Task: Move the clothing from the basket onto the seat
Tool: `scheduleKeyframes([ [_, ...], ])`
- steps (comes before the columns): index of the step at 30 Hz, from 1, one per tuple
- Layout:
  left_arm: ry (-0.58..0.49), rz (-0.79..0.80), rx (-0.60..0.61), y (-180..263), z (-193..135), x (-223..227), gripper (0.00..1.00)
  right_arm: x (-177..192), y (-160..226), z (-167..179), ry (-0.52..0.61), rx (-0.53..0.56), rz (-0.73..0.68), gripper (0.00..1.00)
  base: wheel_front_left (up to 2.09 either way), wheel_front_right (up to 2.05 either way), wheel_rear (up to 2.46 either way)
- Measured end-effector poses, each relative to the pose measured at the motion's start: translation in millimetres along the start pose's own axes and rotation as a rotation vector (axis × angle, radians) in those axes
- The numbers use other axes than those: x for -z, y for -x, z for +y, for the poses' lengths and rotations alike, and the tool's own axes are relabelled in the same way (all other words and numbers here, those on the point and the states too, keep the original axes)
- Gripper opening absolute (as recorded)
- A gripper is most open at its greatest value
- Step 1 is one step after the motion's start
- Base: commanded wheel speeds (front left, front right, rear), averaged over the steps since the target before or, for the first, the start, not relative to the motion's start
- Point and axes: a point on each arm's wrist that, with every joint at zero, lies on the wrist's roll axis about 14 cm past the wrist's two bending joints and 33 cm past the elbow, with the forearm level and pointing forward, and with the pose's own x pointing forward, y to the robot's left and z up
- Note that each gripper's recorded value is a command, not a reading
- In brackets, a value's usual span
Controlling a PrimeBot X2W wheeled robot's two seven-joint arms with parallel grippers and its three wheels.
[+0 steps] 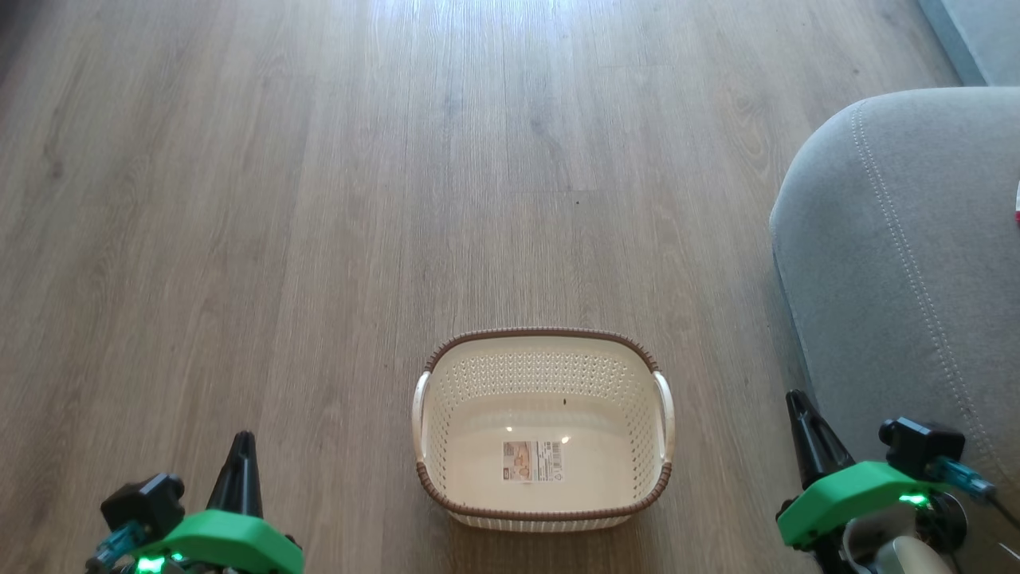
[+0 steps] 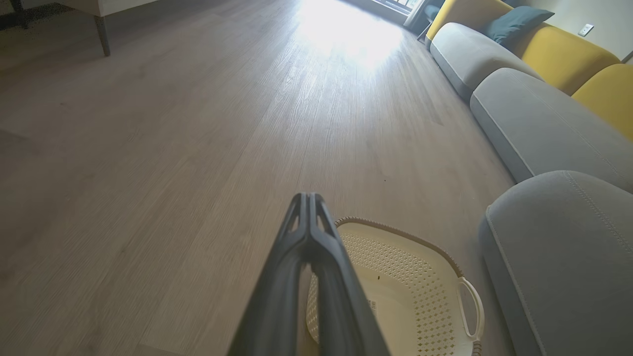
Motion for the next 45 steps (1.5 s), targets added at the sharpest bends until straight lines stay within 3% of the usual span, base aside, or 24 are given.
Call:
scheduleKeyframes([
  [45,0.506,0.04,0.005,-11.6,-7.6,-7.2,0.0,-18.9,-1.7,-12.4,-0.517,0.074,-0.047,0.0,0.0,0.0,0.0],
])
